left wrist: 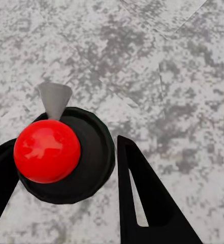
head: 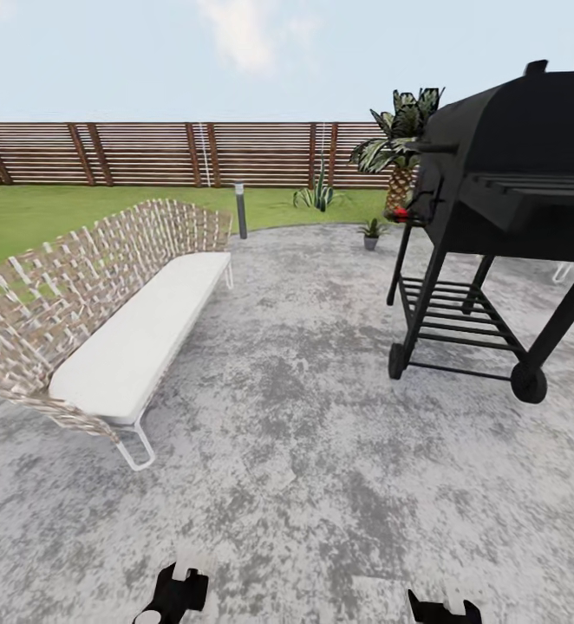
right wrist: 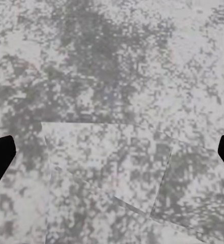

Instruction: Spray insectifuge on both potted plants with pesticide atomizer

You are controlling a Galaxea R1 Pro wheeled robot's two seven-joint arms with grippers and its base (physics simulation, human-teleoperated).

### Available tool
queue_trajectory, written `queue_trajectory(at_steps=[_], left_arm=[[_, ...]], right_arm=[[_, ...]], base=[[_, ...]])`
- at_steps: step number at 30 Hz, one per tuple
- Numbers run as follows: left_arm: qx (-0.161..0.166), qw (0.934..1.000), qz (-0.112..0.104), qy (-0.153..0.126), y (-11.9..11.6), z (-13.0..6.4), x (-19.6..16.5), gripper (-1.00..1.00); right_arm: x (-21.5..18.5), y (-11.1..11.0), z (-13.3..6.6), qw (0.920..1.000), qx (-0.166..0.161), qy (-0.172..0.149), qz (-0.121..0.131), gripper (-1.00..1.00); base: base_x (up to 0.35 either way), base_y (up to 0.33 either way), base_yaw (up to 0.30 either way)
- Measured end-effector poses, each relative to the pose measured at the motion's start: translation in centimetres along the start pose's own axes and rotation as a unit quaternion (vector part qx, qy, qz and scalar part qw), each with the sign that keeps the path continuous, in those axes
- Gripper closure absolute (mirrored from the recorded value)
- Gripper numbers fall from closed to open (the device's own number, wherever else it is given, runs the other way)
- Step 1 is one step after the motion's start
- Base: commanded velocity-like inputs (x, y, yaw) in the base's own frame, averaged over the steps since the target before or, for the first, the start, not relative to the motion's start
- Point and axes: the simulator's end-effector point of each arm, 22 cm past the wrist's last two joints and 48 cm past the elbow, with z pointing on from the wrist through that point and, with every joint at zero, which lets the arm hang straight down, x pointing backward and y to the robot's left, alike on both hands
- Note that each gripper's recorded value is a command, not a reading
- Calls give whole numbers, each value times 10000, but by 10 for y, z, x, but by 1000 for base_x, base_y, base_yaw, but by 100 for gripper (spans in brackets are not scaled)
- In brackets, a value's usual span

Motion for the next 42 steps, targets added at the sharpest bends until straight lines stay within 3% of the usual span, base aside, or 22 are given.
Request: queue_trajectory(at_steps=[42], left_arm=[[3,10000,-1,-2,0,0,0,100]], right_arm=[[0,1,0,10000,-12,-5,3,-100]], base=[[339,0,0]])
